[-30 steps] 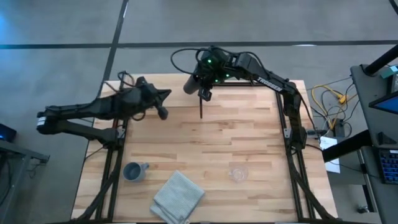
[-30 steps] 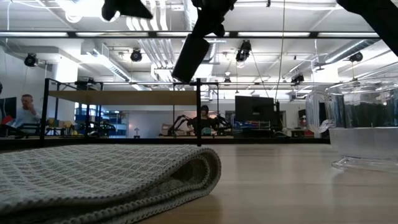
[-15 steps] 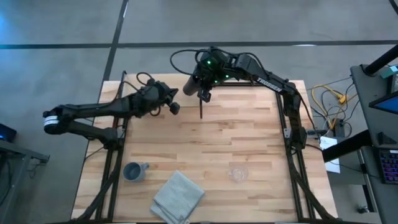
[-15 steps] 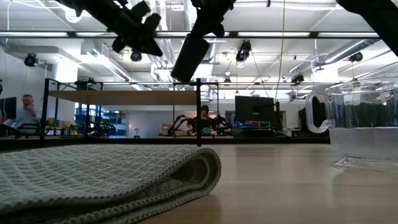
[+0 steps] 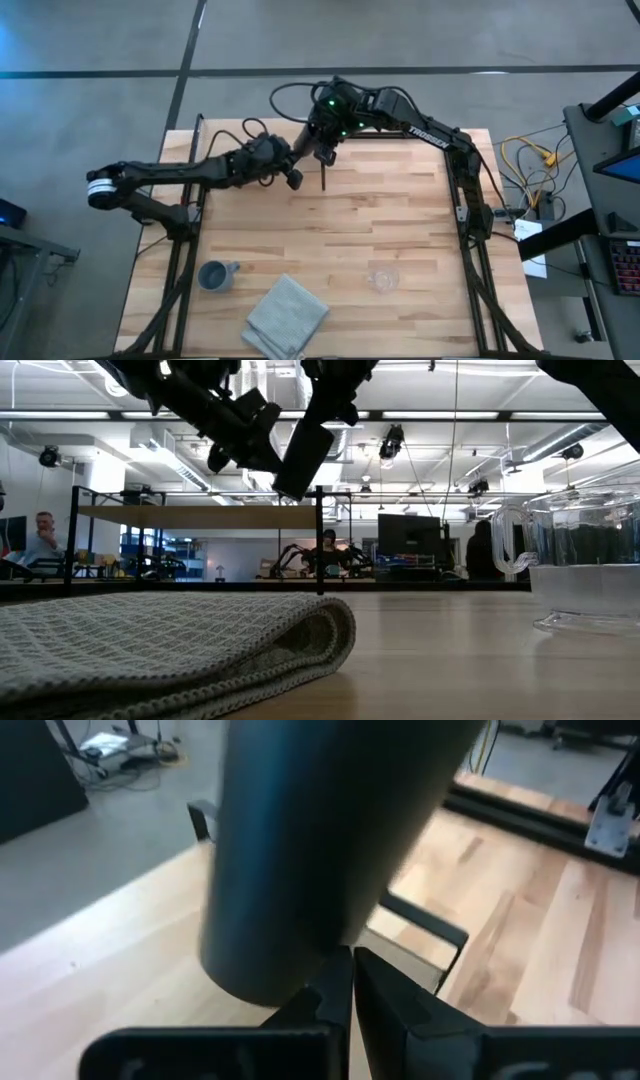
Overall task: Stack small to large cups/mugs on shelf
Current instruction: Put the black cup on the shelf
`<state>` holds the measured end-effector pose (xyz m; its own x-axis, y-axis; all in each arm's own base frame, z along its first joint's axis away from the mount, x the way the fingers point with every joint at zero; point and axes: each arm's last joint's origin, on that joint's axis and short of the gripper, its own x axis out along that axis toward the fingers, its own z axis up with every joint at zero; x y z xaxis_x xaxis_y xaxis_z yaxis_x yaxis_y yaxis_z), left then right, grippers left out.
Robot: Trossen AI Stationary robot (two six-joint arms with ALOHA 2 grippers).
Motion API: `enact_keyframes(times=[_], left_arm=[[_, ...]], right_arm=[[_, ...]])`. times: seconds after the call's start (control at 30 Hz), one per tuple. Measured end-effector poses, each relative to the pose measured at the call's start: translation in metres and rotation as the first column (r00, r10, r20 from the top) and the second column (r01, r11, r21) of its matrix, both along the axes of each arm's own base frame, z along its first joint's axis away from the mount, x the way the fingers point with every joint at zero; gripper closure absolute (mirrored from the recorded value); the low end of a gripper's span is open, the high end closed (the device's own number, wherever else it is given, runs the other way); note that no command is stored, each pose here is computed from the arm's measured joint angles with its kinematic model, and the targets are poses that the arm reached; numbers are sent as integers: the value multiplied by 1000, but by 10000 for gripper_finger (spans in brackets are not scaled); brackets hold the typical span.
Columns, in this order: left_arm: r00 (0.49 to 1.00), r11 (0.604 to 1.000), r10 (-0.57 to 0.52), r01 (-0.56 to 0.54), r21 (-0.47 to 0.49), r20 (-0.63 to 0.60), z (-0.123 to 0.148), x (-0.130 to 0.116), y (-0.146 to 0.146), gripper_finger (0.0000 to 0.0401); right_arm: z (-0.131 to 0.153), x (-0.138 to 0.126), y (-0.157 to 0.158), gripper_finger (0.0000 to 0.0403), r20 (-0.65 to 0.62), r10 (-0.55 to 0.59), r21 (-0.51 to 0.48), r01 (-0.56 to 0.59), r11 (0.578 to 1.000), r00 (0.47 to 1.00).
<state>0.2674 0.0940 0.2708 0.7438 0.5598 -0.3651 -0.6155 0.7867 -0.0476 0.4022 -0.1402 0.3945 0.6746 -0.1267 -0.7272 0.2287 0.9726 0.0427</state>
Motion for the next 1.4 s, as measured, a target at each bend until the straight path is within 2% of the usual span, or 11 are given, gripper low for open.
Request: enact_keyframes(times=[0.3,0.53,0.63,0.73,1.1,1.4], left_arm=[[1000,1000,4,-4,-12,-26,-8,4,2,401],[1000,1000,-7,8,-16,27,11,-11,-3,401],[1000,999,12,-13,46,19,20,-19,-3,401],[995,991,97,-97,89,11,23,-24,4,401],[994,994,98,-96,50,-56,0,-13,25,401],[995,999,54,-54,10,-88,-16,-3,29,401]], right_arm=[[2,3,0,394,33,5,-8,-5,1000,999],[-1,-1,1,394,-17,-7,-4,7,1000,1000],[-2,-1,1,394,-23,-8,-3,8,1000,1000],[-1,1,1,394,-2,0,-1,0,1000,1000],[-21,17,-4,394,-25,-1,20,2,1000,1000],[-21,20,-5,394,-9,1,11,-1,1000,1000]])
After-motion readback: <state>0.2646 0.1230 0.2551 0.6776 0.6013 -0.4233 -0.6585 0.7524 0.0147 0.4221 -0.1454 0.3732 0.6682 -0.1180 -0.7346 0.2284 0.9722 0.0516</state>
